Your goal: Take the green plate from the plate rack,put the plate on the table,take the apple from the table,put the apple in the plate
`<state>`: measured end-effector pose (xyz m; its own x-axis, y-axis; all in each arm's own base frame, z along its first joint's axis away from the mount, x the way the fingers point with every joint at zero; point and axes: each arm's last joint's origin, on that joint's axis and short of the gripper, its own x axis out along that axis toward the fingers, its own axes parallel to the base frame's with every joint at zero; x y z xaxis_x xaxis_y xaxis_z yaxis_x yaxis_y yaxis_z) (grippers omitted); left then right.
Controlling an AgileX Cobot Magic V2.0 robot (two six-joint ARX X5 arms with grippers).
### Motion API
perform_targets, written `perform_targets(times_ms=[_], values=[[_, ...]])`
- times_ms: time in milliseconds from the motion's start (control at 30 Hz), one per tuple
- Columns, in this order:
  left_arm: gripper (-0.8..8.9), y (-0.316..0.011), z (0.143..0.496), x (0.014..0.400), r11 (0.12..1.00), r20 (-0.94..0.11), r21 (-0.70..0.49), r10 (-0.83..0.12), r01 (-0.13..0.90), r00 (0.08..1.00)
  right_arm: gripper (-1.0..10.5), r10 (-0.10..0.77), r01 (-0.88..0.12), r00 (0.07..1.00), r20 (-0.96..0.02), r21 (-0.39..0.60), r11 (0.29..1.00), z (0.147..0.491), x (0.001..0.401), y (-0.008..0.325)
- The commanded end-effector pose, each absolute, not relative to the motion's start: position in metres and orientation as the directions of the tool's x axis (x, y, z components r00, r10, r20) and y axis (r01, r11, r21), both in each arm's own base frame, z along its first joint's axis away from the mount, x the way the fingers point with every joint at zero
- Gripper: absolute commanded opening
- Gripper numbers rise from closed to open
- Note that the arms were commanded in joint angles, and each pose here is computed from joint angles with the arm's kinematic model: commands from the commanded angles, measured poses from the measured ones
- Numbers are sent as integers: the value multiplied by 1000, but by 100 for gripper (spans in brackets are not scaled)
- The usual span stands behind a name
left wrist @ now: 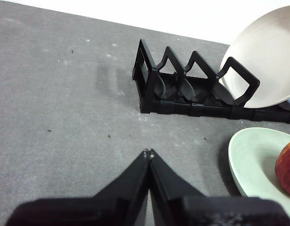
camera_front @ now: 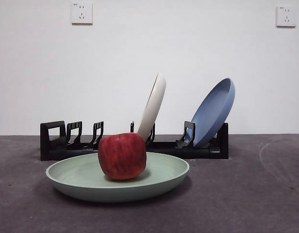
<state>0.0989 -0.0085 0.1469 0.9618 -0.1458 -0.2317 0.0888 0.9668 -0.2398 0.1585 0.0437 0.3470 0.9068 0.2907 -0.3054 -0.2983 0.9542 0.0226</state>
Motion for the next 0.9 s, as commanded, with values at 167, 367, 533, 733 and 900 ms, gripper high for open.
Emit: perform_targets(times_ms=[167,367,533,733,900], values=[[-4,-8,145,99,971,-229,-224,-140,87,963,0,186,-191,941,-282,10,981,261,148,19],[-4,-8,145,99,971,-231,-225,-140,87,963,0,101,-101,977,-190,9,995,205,125,5],[-4,-8,145,99,971,-231,-225,-140,87,963,0,64,-64,983,-170,3,998,179,114,0],[-4,-8,145,99,971,-231,-225,-140,87,963,0,59,-58,985,-164,10,998,161,108,-1],[-4,-8,145,99,971,-231,-225,-140,87,963,0,59,-55,972,-228,27,998,147,103,0]])
